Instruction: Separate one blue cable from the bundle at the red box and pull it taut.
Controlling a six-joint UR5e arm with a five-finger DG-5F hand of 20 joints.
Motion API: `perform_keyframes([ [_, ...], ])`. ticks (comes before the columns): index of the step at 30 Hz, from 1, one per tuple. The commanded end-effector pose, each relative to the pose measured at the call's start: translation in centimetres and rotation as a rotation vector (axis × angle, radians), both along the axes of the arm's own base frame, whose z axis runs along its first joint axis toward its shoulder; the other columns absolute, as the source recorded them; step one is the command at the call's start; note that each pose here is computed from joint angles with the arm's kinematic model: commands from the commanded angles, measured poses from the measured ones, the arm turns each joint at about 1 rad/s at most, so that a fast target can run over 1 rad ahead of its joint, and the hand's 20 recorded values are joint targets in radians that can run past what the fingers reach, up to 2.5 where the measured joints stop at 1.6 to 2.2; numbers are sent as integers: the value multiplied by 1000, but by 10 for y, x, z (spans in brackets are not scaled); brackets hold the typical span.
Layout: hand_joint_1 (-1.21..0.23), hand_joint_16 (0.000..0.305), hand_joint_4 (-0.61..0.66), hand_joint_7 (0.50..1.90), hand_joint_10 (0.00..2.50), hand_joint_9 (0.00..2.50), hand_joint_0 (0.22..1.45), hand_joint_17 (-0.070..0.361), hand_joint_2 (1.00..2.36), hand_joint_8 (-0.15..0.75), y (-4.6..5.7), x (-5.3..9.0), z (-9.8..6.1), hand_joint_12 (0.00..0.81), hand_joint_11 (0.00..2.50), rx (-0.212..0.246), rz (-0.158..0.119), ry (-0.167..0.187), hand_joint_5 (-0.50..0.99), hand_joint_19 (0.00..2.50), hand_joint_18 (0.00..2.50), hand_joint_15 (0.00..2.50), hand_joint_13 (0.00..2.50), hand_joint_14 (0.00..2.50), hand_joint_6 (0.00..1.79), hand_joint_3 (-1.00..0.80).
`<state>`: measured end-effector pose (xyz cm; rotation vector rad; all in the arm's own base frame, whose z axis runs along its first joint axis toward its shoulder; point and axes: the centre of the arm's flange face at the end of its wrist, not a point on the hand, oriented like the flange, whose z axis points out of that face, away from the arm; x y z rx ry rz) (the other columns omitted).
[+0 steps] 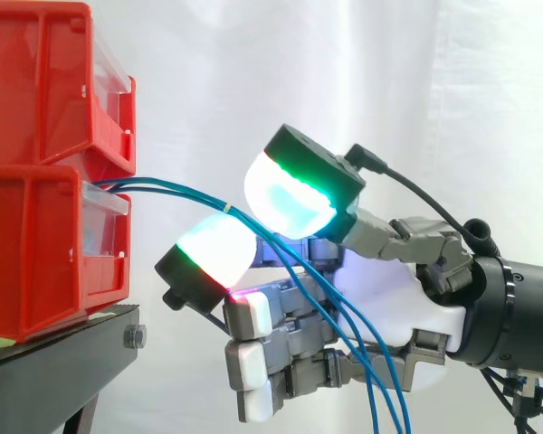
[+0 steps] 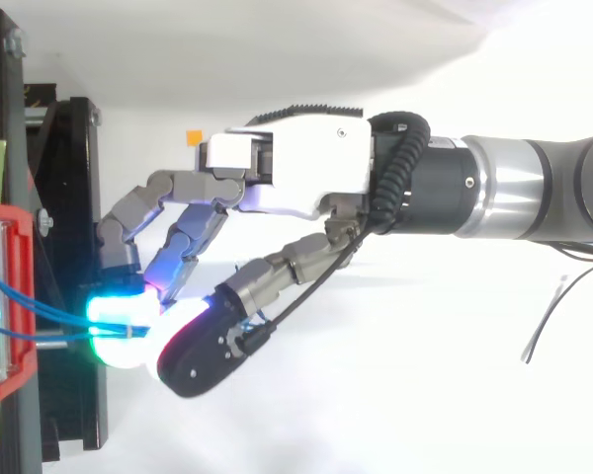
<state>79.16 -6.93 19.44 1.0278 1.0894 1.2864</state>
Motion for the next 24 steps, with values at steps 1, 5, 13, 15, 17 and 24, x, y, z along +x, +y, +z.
perform_keyframes([
  [1, -567, 45, 170, 983, 22, 985, 615, 102, 1000, 325, -2, 1, 2, 375, 855, 0, 6, -4, -184, 669, 825, 621, 1035, 24, 874, -491],
  [5, -617, 46, 160, 996, 22, 969, 627, 103, 1008, 322, -7, 1, 4, 378, 851, -4, 11, 11, -187, 669, 826, 623, 1038, 22, 871, -390],
  [13, -793, 46, 101, 981, 22, 918, 661, 103, 1015, 320, -13, -3, 1, 376, 856, -9, 27, 66, -200, 659, 829, 629, 1025, 24, 894, -269],
  [15, -818, 46, 104, 974, 22, 930, 680, 103, 1013, 316, -14, -4, 1, 367, 877, -13, 33, 72, -203, 656, 835, 627, 1027, 25, 899, -318],
  [17, -844, 45, 105, 989, 23, 926, 693, 101, 1012, 317, -15, -4, 0, 366, 887, -16, 38, 73, -204, 648, 841, 630, 1030, 25, 902, -345],
  [24, -894, 44, 105, 983, 20, 965, 767, 99, 1000, 313, -17, -8, 23, 361, 906, -21, 47, 62, -202, 640, 861, 645, 1059, 25, 923, -489],
])
